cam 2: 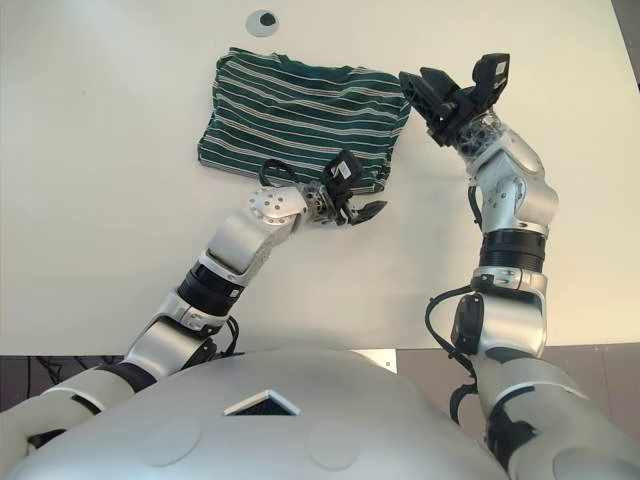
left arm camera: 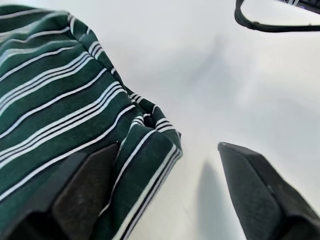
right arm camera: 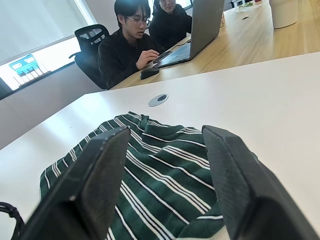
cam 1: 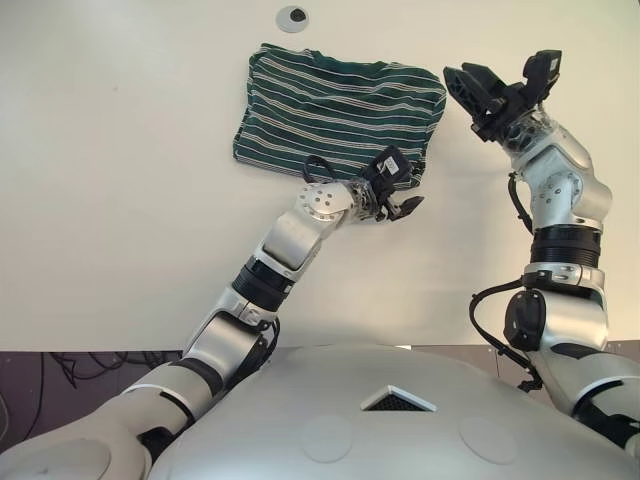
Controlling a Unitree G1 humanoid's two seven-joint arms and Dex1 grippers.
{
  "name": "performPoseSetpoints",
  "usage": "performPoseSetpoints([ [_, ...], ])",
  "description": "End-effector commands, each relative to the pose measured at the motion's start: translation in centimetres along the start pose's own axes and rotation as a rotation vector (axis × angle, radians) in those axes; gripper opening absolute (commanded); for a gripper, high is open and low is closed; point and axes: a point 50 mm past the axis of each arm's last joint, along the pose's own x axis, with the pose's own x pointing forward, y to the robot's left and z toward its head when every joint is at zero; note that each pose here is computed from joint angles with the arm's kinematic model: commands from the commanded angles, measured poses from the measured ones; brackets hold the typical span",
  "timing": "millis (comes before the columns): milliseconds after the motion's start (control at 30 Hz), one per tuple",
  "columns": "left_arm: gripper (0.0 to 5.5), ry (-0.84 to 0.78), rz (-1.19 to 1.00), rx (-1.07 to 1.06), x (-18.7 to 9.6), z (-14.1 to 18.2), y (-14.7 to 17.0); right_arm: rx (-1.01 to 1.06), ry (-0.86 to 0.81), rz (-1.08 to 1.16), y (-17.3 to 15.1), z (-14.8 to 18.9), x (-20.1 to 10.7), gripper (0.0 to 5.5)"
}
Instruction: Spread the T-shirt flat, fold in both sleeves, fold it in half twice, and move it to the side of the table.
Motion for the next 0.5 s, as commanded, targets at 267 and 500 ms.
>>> performPoseSetpoints([
  [267,3.64,0.313,-0.42,0.13,-7.6,-5.1,1.1,0.014,-0.064,-0.088,-0.5,1.7,-1.8,2.65],
  [500,3.64,0.57,-0.698,0.289,-15.9,-8.2,4.3,-0.004,-0.036,-0.081,-0.5,2.5,-1.7,2.65],
])
